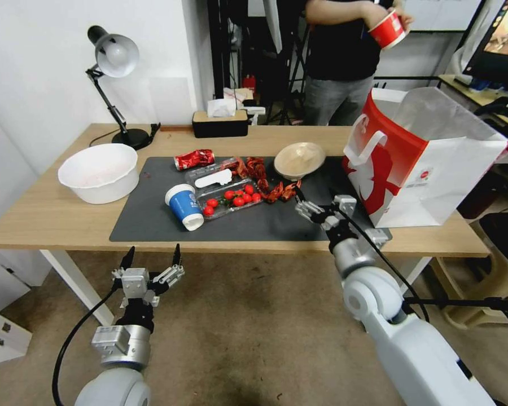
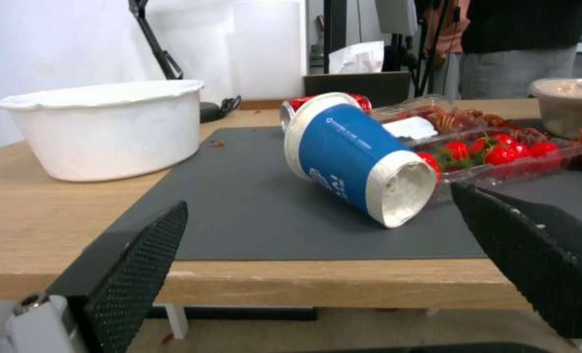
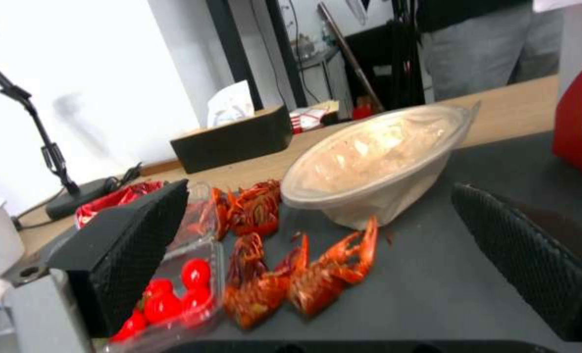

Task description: Pick up the trash from the table and place it into the takeout bag.

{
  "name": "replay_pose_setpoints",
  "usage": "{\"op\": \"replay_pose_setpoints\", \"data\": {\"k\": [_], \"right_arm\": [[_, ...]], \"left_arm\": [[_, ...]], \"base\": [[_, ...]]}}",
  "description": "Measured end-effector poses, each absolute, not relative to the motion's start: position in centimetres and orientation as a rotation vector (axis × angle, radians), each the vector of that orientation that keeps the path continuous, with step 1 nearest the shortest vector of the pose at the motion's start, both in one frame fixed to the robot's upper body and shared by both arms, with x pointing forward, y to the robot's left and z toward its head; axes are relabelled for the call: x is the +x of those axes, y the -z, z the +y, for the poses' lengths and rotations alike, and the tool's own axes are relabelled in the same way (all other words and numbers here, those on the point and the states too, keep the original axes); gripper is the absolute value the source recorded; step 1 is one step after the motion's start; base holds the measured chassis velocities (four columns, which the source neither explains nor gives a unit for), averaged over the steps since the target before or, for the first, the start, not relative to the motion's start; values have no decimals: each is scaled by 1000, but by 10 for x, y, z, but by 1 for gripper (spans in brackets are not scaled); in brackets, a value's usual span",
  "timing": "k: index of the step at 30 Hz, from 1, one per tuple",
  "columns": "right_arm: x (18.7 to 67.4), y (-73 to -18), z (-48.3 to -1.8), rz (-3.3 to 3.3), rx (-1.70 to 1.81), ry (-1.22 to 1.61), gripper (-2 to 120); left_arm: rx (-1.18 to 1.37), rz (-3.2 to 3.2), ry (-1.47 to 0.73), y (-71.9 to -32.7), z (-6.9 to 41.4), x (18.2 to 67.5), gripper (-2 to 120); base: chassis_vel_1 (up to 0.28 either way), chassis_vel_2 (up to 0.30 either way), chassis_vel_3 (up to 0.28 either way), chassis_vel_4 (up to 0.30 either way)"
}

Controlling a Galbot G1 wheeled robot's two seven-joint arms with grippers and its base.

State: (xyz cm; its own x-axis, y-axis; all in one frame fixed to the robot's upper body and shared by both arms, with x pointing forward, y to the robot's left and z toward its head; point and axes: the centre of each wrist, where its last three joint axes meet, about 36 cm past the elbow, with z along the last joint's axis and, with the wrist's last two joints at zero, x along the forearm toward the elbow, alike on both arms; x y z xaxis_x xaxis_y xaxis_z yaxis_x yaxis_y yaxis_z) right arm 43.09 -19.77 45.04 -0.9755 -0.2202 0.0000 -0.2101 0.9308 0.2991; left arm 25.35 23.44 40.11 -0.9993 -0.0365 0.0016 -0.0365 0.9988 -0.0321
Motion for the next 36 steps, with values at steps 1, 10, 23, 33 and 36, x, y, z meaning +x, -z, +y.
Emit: {"op": "replay_pose_setpoints", "data": {"k": [1, 10, 23, 33, 36], "right_arm": [[435, -453, -197, -3041, 333, 485, 100], [458, -477, -194, -2932, 255, 608, 100], [498, -500, -194, -2843, 143, 648, 100], [521, -506, -193, -2792, 121, 698, 100], [524, -507, -194, -2782, 119, 709, 100]], "left_arm": [[58, -3139, -49, -401, 234, 253, 100], [57, -3139, -40, -401, 233, 253, 100], [55, -3141, -38, -401, 234, 255, 100], [52, -3143, -55, -404, 233, 255, 100], [52, -3143, -55, -404, 233, 255, 100]], "base": [[0, 0, 0, 0], [0, 0, 0, 0], [0, 0, 0, 0], [0, 0, 0, 0], [0, 0, 0, 0]]}}
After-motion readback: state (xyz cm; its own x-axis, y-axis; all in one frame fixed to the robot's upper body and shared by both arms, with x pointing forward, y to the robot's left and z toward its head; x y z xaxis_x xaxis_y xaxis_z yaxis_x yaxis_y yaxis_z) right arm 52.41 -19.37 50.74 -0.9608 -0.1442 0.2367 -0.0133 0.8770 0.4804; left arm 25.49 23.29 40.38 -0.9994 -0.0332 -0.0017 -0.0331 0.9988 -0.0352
